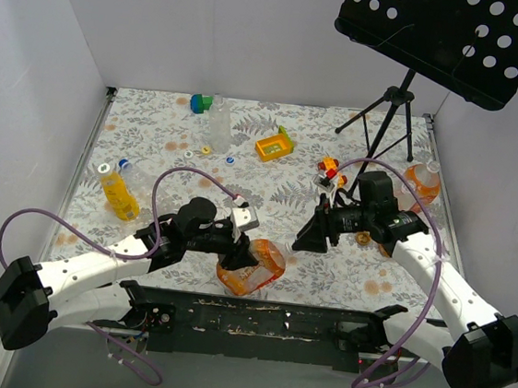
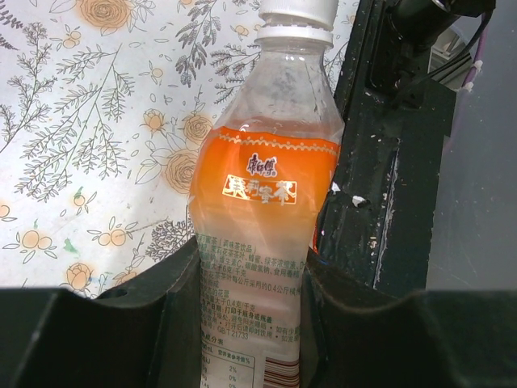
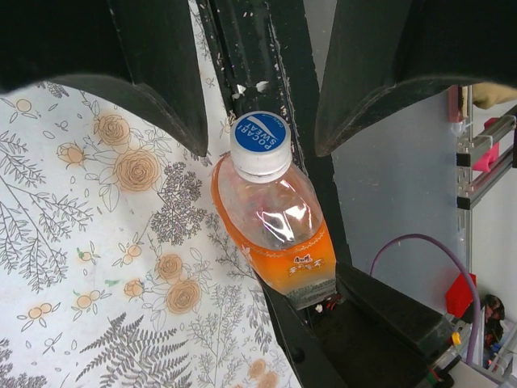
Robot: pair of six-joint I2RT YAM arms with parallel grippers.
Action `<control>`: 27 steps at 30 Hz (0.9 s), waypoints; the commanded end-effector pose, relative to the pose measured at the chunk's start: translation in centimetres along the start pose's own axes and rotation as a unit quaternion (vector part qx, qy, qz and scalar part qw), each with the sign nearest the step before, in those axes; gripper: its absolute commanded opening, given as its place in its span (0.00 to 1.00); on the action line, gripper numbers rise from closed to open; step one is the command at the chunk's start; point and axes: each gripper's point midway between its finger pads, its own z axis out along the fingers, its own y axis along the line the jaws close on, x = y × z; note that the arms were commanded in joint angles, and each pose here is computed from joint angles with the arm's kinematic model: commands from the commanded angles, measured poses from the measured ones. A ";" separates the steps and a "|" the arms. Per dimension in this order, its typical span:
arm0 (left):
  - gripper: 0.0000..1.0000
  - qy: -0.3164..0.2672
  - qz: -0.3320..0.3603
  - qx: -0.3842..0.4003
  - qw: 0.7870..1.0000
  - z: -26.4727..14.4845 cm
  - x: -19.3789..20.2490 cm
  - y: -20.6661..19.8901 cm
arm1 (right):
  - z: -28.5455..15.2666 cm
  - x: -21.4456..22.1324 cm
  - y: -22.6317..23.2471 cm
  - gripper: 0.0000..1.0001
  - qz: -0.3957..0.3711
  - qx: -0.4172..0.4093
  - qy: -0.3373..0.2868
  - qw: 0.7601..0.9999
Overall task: Unscrew the bottle caps
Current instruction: Unscrew the bottle cap from the plastic bottle.
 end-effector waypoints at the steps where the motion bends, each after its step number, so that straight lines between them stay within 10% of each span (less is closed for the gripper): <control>1: 0.00 -0.024 0.012 -0.005 1.000 0.0 -2.1 0.0 | 0.5 0.2 0.1 0.61 0.003 0.004 0.009 1.000; 19: 0.00 -0.027 0.023 -0.005 0.999 -0.4 -1.8 -0.1 | 0.3 1.6 2.9 0.01 -0.113 -0.079 0.051 0.989; 27: 0.00 -0.023 0.028 0.012 0.999 -0.4 -1.4 -0.6 | -1.2 2.5 3.7 0.01 -0.509 -0.160 0.089 0.841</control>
